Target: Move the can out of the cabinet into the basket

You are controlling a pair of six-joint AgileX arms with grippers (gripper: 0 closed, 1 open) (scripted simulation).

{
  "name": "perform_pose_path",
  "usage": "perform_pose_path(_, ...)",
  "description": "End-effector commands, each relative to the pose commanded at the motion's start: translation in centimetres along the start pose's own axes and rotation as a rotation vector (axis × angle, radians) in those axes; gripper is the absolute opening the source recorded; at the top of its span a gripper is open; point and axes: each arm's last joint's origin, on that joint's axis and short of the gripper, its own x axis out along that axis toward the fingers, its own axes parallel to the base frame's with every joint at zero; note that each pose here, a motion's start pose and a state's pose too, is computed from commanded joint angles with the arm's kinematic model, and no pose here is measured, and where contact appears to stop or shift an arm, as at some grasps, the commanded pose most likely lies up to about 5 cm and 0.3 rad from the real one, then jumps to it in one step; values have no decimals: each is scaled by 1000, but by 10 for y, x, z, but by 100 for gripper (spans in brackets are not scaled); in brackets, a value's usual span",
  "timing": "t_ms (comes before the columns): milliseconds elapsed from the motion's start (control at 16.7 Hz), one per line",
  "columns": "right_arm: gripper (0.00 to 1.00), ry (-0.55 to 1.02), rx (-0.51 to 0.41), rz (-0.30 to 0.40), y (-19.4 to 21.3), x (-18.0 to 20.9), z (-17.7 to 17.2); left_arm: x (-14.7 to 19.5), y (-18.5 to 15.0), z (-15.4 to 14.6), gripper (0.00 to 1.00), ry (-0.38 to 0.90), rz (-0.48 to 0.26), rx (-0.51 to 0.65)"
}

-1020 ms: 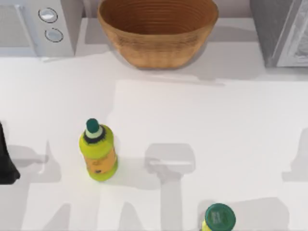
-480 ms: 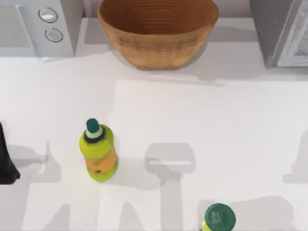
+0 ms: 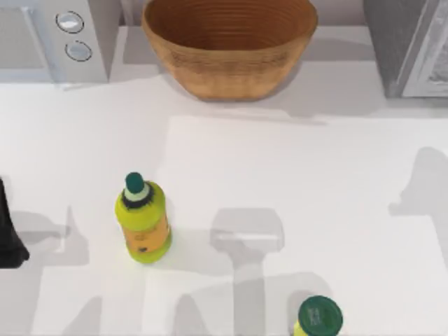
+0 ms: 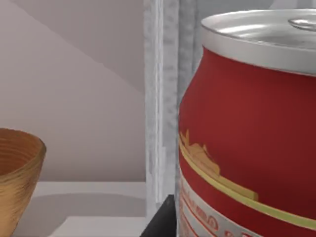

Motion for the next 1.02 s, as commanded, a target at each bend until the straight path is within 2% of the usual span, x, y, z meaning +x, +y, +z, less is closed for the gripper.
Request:
perform_pose_path(240, 0, 29, -7, -3, 30, 70, 57, 0, 0, 0, 100, 0, 0, 0)
perform_pose_path(540, 0, 27, -8, -3, 102, 177, 84, 0, 0, 0, 100, 0, 0, 0)
perform_pose_path(780, 0, 24, -5, -1, 178, 249, 61, 0, 0, 0, 100, 0, 0, 0)
perform_pose_path(1020, 0, 25, -2, 0, 248, 291, 16, 0, 0, 0, 100, 0, 0, 0)
